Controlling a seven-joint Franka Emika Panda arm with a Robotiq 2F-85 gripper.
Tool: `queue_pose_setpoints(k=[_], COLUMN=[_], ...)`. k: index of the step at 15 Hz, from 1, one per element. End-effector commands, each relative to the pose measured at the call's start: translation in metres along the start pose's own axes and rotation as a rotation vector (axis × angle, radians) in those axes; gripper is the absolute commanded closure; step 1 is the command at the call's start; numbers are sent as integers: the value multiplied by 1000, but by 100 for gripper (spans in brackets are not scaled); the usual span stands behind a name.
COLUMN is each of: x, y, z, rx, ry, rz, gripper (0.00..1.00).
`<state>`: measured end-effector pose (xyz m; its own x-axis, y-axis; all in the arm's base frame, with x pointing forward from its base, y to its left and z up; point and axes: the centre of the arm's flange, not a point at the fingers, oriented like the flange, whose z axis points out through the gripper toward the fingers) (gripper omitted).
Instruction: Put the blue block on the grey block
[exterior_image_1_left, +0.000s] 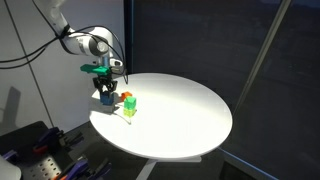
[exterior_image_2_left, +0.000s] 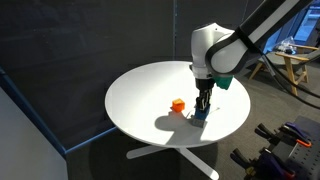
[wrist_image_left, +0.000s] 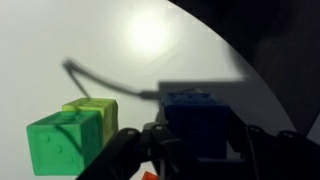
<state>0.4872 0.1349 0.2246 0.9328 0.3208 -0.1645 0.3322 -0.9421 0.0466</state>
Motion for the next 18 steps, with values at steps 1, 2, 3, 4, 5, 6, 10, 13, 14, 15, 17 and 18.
queue_pose_setpoints(k=[1,2,3,4,5,6,10,13,14,15,17,18], x=[8,8,8,9,9,10,11,11,11,11,11,11], y=[2,2,2,2,2,2,2,1,1,1,1,1], z=[-1,0,0,1,1,2,3,5,5,5,6,6], rx=[-18,-18,-18,-18,-18,-18,-19,-18,-18,-18,-17,-17], ry=[12,11,10,9,8,7,7,2,1,1,0,0], rz=[-10,-10,-11,-11,-11,-11,-12,-14,-15,-15,-16,-16], gripper=[69,69,69,69,69,69,69,42,19,17,9,1])
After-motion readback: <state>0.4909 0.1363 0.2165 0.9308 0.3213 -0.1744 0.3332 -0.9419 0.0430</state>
